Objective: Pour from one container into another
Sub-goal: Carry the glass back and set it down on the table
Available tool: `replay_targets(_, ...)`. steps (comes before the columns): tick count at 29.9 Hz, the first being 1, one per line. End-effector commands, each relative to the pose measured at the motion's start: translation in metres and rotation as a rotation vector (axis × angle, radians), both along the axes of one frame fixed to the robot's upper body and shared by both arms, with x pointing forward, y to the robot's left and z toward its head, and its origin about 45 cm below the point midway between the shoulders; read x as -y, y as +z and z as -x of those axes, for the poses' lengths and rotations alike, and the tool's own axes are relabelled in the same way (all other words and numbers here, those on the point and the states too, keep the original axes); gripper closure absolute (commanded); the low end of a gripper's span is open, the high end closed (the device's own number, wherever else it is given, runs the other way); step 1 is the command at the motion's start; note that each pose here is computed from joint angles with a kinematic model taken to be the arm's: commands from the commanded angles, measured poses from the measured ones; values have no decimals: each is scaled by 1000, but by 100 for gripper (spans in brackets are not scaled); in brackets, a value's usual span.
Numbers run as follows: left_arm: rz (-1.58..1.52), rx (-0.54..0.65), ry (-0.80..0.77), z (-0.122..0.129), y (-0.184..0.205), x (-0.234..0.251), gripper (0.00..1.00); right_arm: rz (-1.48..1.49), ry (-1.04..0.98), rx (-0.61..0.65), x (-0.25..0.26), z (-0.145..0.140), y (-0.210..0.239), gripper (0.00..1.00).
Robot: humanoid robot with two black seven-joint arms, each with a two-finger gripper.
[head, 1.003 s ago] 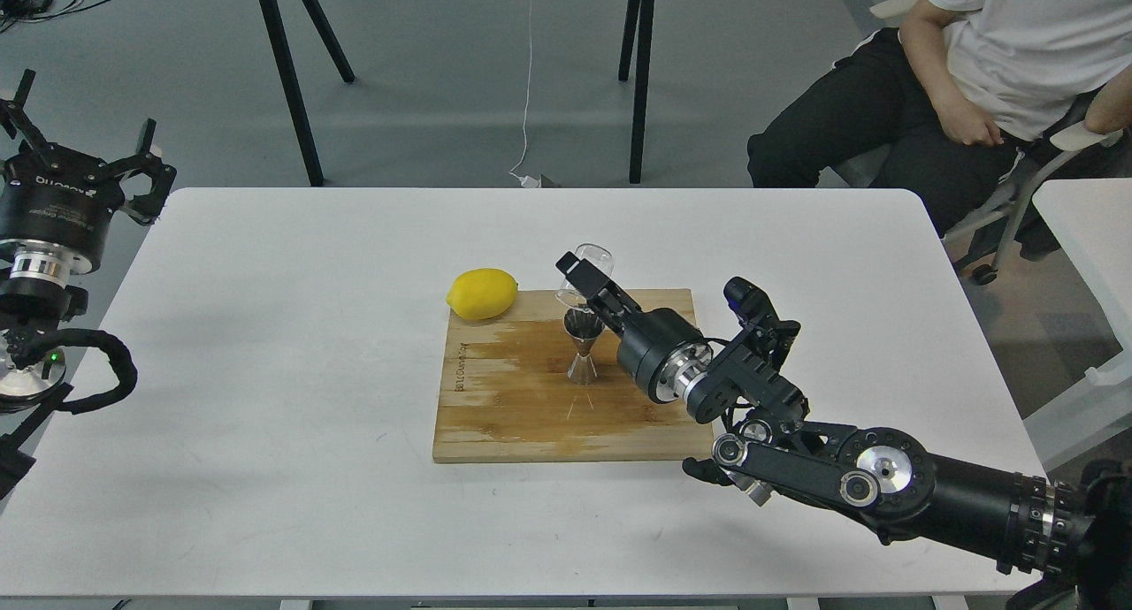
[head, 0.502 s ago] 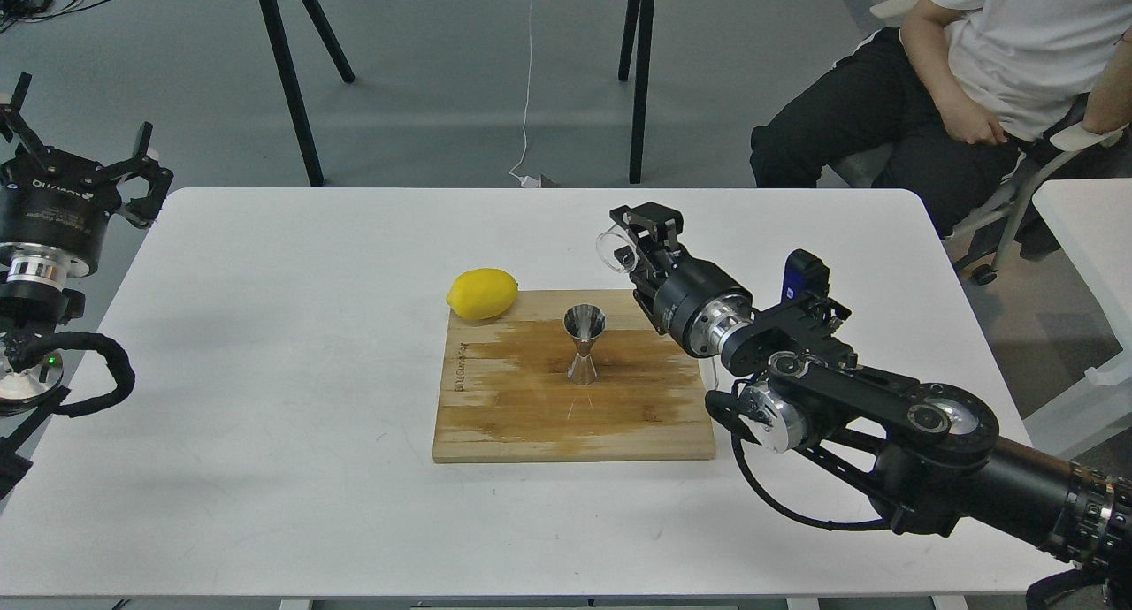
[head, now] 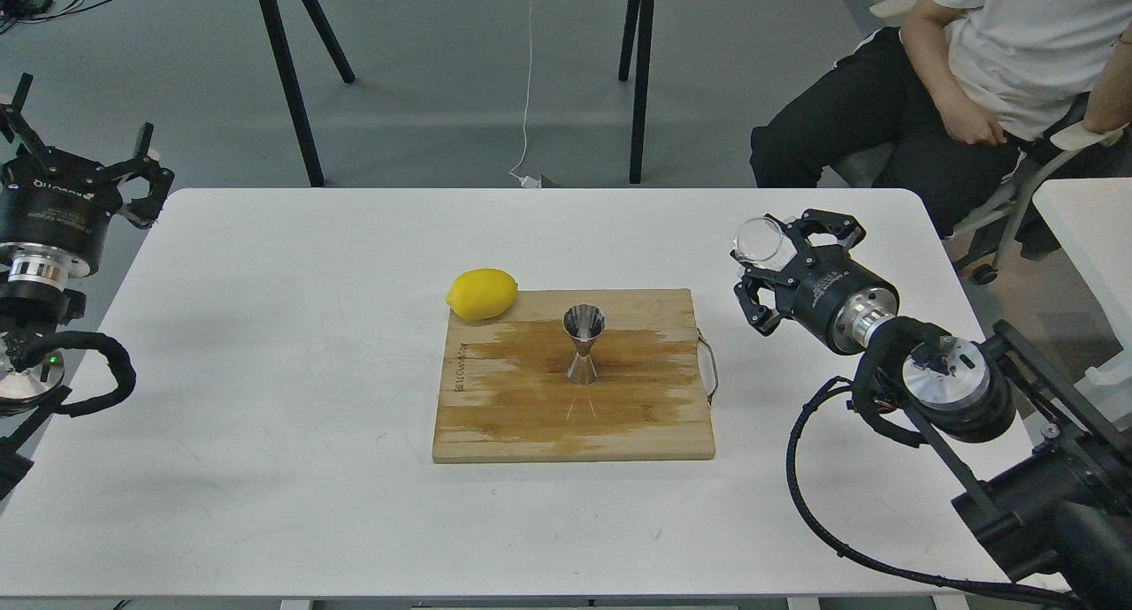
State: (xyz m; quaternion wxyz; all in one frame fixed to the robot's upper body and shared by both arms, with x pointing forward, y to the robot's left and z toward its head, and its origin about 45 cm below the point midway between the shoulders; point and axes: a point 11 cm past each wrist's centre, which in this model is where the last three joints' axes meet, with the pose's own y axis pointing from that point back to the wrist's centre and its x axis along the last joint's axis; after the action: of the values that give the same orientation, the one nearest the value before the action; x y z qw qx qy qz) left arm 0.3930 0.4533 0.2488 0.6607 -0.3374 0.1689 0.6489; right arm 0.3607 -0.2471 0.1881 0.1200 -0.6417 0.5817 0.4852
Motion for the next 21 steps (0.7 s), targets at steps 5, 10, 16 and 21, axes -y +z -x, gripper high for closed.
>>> replay_targets(5,1,-1,1,0,-1,0,0,-265,-164,-136,60,37,-54,67)
replay_targets(10,2,-4,-1,1,-2,1,0,-416,-250,-188,76,56,-83,67)
replay_targets(16,0,-3,0,1,-1,0,0,-432,-295,-189,93,69,-108,67)
replay_targets(21,0,-6,1,1,-2,0,0,-421,-324,-211,109,75,-127,66)
